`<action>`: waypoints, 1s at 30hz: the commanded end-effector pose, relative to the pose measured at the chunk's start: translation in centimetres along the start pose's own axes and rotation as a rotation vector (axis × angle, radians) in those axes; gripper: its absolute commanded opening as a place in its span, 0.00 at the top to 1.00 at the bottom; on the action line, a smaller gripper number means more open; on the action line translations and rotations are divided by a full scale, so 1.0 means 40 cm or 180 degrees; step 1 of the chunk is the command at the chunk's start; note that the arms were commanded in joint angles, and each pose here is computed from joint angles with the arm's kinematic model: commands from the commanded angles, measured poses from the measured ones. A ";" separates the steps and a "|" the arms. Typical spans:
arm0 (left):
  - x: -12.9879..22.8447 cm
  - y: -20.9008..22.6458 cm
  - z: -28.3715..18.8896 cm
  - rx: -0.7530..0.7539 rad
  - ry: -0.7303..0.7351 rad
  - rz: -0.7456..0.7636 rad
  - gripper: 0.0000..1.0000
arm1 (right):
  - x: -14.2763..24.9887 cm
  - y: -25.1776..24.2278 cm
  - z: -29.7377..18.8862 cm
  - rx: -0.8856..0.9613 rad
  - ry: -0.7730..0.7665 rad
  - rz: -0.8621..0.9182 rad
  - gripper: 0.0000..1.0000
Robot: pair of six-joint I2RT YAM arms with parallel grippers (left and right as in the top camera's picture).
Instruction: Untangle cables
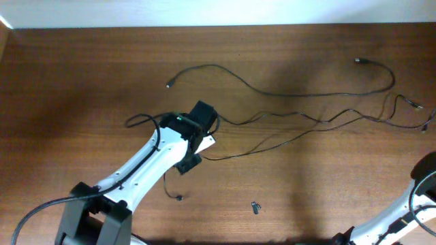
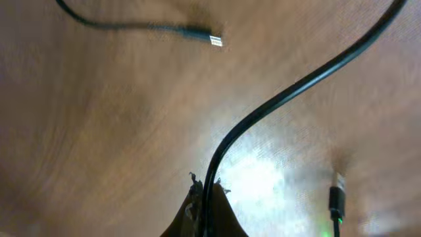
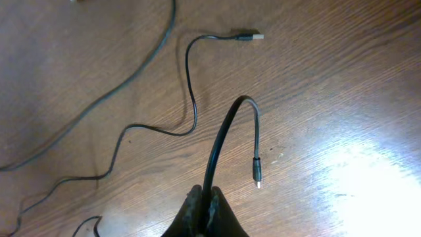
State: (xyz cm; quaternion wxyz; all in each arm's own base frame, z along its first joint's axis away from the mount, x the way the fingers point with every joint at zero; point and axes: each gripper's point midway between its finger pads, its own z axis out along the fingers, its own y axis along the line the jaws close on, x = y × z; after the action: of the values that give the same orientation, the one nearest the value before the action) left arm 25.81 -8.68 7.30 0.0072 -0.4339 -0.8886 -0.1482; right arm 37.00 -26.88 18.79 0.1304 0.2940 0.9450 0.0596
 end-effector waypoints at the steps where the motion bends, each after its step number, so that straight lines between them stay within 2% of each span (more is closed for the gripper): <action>1: 0.027 0.010 -0.012 -0.0022 0.0060 -0.0024 1.00 | 0.011 -0.016 0.058 0.0006 0.0189 -0.0004 0.96; 4: 0.028 0.010 -0.011 -0.0017 0.0065 0.0093 1.00 | 0.044 -0.050 0.085 0.0201 0.0382 0.0029 0.96; 6: 0.028 0.010 -0.011 -0.0015 0.0065 0.0353 1.00 | 0.077 -0.081 0.102 0.0316 0.0555 0.0085 0.96; 10: 0.029 0.010 -0.011 -0.0012 0.0068 0.0544 1.00 | 0.144 -0.178 0.137 0.0522 0.0833 0.0466 0.96; 13: 0.024 0.008 -0.006 -0.0014 0.0039 0.0611 1.00 | 0.166 -0.272 0.149 0.0546 0.0793 0.0928 0.96; 16: 0.002 -0.009 0.026 0.0083 -0.0131 0.0543 1.00 | 0.159 -0.306 0.148 0.0351 0.0656 0.1137 0.96; 19: 0.019 -0.035 0.085 0.0168 -0.0136 0.0498 1.00 | 0.141 -0.318 0.153 0.0365 0.0548 0.1135 0.96; 30: -0.041 0.014 0.088 -0.0030 -0.0467 0.0307 1.00 | 0.137 -0.329 0.191 0.0372 0.0492 0.1124 0.96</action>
State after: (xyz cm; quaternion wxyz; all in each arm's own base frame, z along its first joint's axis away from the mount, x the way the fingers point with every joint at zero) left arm 26.93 -9.03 3.49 -0.0358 -0.4939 -0.8601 -0.1225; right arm 27.68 -34.77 8.68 0.0349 0.4532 0.8899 0.0400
